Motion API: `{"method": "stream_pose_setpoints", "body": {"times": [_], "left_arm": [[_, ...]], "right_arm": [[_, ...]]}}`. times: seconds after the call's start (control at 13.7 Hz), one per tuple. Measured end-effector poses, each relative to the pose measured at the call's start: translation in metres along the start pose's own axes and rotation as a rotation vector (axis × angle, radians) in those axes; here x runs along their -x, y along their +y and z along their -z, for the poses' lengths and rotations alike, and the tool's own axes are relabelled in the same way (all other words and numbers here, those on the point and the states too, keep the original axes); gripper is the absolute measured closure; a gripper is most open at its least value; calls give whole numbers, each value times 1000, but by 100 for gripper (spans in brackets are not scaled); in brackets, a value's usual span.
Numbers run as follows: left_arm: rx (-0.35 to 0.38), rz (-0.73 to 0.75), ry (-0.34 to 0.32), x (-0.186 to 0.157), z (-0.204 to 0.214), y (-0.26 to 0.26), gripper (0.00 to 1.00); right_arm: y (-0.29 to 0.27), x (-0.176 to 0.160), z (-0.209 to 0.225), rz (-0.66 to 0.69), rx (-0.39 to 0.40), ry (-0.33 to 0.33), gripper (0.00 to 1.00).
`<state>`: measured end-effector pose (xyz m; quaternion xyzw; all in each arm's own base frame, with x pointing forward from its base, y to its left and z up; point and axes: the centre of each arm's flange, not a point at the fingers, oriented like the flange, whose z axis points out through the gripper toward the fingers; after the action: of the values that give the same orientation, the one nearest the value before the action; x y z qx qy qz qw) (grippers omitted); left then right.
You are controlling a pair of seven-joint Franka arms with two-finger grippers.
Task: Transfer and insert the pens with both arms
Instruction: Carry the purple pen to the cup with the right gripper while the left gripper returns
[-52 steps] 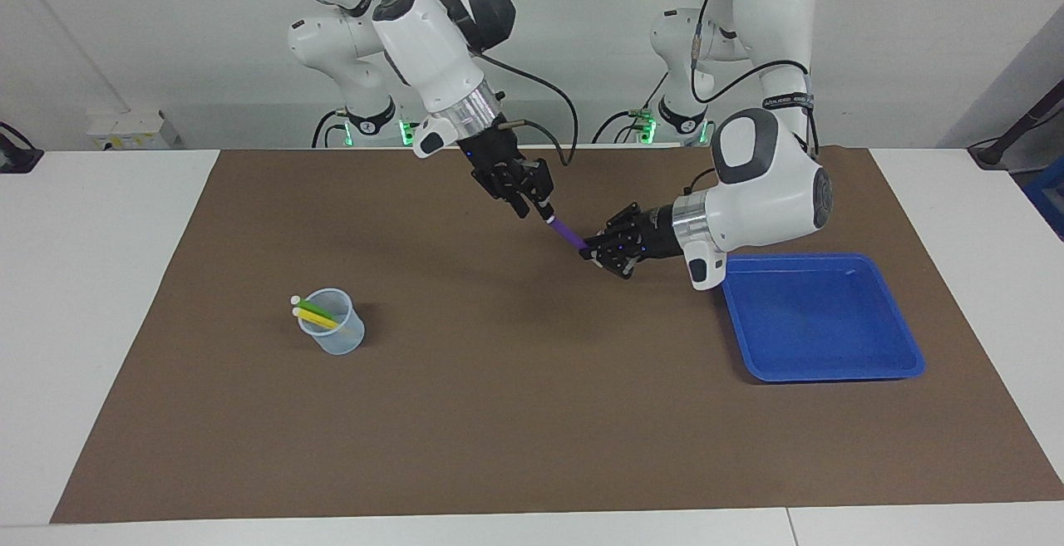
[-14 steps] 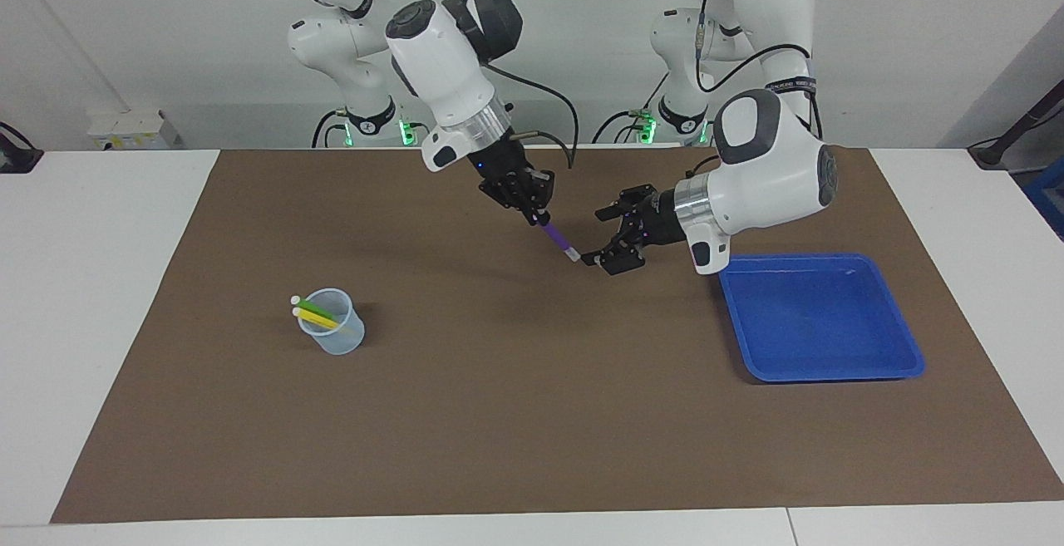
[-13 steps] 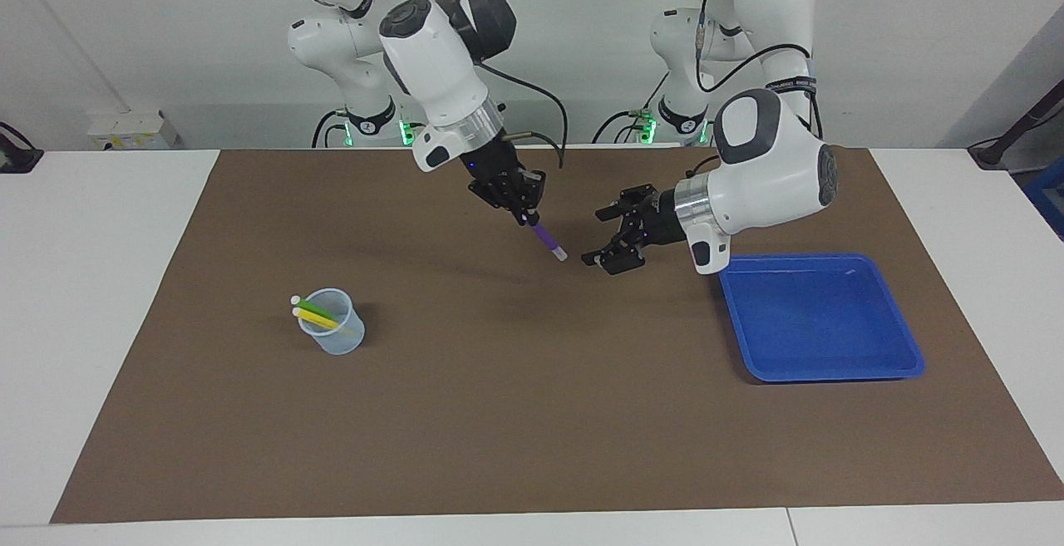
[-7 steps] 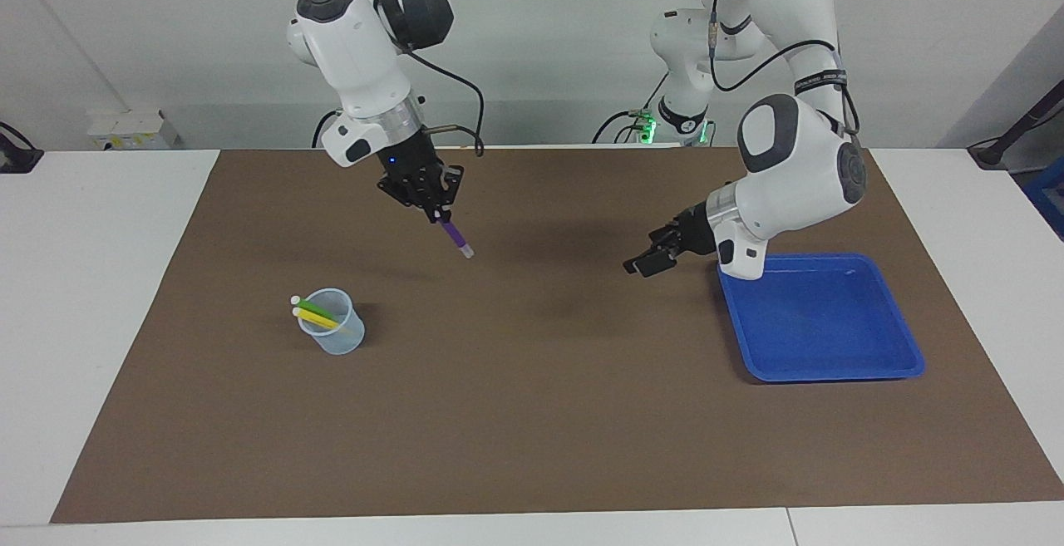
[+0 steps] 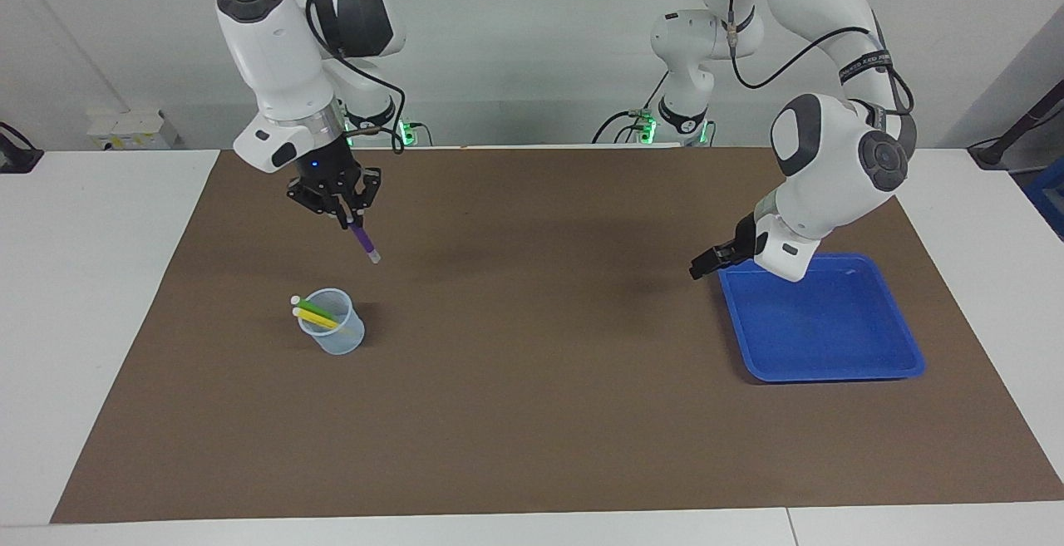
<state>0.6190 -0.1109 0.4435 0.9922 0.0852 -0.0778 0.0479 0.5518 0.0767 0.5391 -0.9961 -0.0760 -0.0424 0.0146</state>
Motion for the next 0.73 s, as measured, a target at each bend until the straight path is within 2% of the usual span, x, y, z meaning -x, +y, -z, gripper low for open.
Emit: {"method": "stream_pose_setpoints", "body": {"times": [0.15,0.36,0.51,0.73], "left_arm": [[-71,-120,90,-3,23,-4,0],[-164,-278,199,3,71,-7,0],[-182,-320,254,19,105,-4,0],[-190,-337,287,56,147,4,0]], "right_arm": [[20,0,1,35,4,5,81],[45,-4,6,89,17,62,81],[53,-7,7,105,24,90,81],[54,-11,2,113,26,102,81]]}}
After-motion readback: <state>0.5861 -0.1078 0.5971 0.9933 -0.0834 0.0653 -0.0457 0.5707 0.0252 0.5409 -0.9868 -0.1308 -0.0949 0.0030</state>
